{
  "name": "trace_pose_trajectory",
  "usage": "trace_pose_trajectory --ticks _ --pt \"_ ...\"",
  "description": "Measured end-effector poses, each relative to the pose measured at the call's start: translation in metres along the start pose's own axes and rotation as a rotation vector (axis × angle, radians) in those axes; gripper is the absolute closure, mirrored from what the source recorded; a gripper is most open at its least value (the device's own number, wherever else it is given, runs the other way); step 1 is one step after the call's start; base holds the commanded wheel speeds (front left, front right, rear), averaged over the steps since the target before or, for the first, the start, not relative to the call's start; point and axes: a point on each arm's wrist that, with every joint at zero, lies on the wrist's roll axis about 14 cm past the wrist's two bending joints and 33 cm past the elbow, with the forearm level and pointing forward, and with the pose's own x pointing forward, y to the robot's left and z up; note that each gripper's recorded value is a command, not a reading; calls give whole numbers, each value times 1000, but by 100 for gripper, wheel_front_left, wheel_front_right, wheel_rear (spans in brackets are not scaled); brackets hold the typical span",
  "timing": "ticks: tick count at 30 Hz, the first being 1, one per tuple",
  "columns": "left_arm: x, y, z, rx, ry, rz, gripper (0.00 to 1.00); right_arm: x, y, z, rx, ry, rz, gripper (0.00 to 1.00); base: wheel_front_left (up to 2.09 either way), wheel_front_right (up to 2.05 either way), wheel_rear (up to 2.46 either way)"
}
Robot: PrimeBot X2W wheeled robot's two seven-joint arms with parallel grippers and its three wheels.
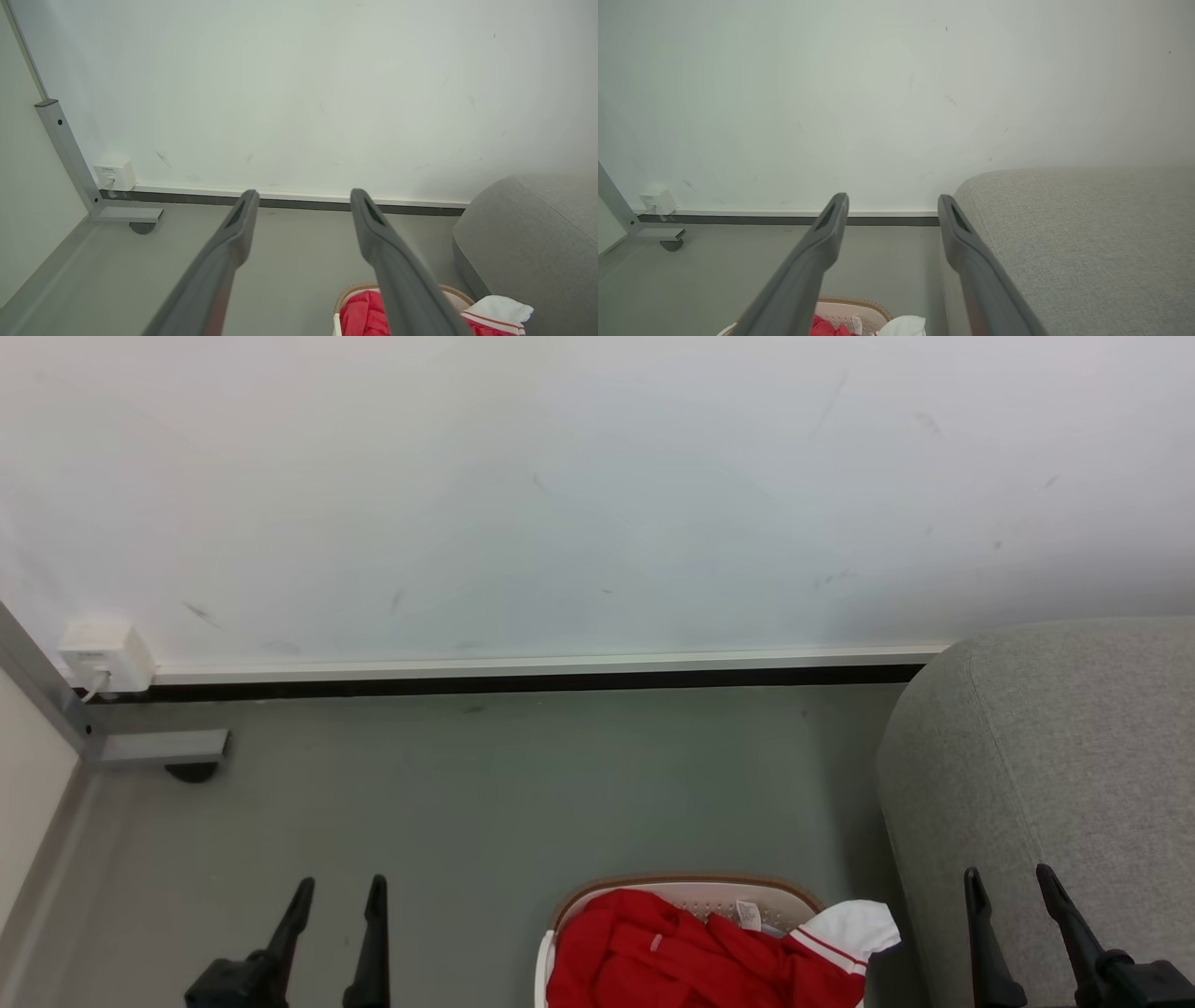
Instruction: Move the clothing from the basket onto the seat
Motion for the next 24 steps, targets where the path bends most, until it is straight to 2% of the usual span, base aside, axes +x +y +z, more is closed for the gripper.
trace_pose_trajectory --ticks 9,24 --pt "-3 -1 -4 55 7 -13 0 -3 0 -6 -40 12 6 0 0 0 0" --pt "-1 -4 -11 41 27 -20 0 -6 -6 -11 -23 29 -14 0 0 0 0"
